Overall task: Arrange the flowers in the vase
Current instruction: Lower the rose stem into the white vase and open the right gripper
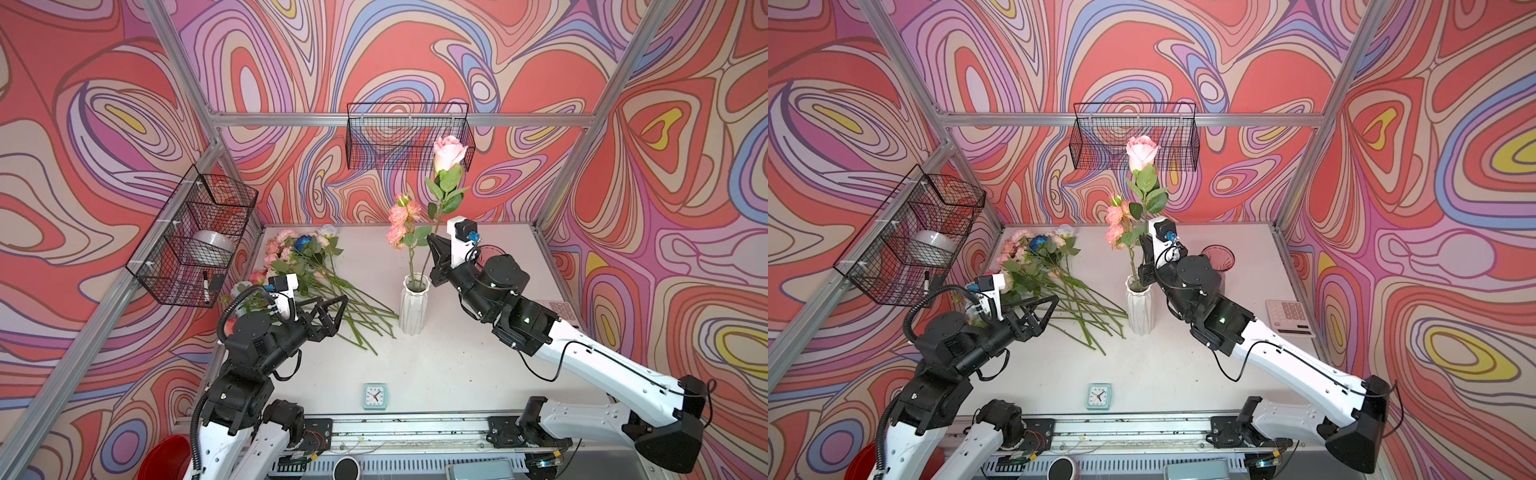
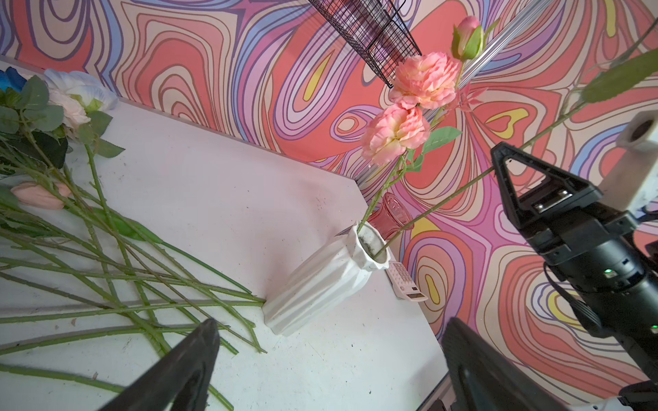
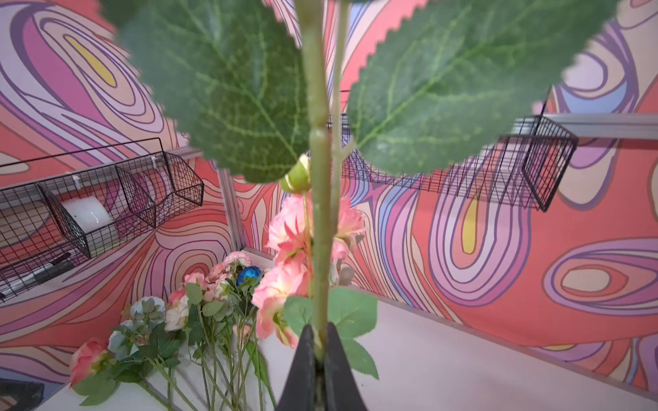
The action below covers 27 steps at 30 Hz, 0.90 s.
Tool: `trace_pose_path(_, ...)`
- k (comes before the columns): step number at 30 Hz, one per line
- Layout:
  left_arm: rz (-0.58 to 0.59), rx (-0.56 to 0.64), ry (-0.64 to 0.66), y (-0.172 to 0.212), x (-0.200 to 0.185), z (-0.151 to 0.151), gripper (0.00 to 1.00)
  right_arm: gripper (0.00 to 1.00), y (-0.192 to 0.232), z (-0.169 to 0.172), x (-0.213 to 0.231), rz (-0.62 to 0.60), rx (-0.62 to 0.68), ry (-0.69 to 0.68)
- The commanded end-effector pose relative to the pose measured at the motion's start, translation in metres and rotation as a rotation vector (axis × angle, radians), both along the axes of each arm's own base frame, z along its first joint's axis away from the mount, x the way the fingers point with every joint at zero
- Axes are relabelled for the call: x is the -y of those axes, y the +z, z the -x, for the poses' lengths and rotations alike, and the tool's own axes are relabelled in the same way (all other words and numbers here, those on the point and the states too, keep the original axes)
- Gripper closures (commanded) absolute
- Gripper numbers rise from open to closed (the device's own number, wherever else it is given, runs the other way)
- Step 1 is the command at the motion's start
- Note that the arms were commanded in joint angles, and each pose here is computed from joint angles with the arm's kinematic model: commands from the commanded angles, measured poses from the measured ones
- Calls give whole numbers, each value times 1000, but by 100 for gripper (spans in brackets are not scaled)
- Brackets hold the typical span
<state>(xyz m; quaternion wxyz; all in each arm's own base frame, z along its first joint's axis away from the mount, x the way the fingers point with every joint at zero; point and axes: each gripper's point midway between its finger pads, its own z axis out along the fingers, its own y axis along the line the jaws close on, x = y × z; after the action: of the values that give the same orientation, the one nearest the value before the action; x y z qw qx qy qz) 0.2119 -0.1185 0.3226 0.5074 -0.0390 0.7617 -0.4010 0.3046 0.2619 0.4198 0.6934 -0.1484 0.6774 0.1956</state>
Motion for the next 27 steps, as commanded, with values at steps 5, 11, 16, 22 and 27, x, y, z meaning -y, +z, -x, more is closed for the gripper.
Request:
trace_pose_path(5, 20, -44, 9, -11, 1, -4, 0, 57, -34, -6, 8, -54, -161, -22)
trace_pose_path(11, 18, -76, 24, -16, -1, -6, 0, 36, -43, 3, 7, -63, -251, 17)
trace_pose_path(16, 15, -126, 40, -25, -2, -11, 0, 29, -40, 14, 11, -97, -303, 40)
trace_pose_path(22, -10, -255, 99, -52, -7, -23, 0, 29, -35, 33, 18, -129, -356, 87)
trace_pose_path(27, -38, -345, 142, -75, -11, -34, 5, 29, -37, 53, 29, -139, -397, 124)
